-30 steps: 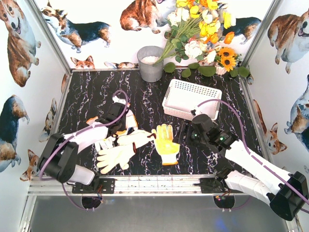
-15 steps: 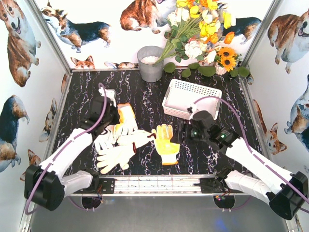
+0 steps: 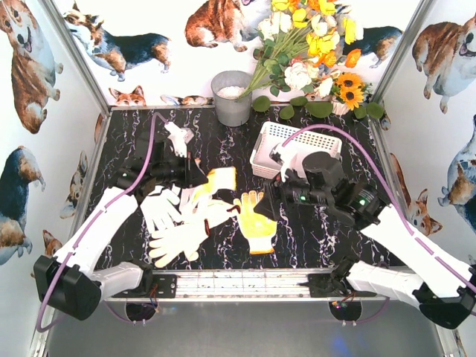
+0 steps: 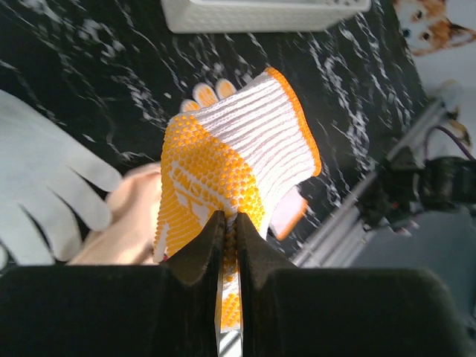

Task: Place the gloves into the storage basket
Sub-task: Pick up the glove from the center of the board, then turn over the glove at the center of the board.

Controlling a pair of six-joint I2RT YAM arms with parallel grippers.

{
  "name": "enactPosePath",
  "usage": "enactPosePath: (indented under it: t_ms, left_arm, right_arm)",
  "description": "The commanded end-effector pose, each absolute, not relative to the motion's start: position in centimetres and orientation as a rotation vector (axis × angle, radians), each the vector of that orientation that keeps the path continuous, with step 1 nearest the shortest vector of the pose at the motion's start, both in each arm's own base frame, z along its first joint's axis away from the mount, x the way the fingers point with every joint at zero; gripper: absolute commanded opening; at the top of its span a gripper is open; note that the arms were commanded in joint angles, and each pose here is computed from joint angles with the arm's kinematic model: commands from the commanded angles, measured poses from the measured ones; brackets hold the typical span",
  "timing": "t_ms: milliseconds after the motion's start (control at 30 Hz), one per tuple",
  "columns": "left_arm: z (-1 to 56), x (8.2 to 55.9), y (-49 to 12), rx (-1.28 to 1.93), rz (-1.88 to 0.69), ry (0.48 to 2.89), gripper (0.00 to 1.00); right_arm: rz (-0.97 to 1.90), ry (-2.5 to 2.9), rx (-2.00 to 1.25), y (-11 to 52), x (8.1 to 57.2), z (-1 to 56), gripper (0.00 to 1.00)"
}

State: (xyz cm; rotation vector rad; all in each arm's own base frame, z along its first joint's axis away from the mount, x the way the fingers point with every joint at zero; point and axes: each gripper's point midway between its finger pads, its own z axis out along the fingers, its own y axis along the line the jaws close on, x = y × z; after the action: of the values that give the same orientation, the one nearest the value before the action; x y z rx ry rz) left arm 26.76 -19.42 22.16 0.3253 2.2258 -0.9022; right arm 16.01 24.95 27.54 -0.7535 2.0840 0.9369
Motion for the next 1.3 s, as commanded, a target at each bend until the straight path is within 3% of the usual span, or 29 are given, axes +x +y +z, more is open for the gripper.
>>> enactPosePath:
  t_ms: [0, 400, 1267]
  left_arm:
    - [23.4, 23.8, -21.8, 0.38, -1.14, 2.27, 0.0]
    - [23.3, 20.4, -25.6, 0.418, -1.386, 2.309, 0.0]
    - [24.9, 18.8, -28.4, 0.391, -1.549, 2.314, 0.0]
  right_arm:
    - [0.769, 1.889, -0.87, 23.9, 17.1, 30.2, 0.68]
    - [0.543, 1.633, -1.143, 26.4, 16.0, 29.9, 0.73]
    - [-0.024, 1.377, -1.361, 29.7, 18.4, 24.7, 0.76]
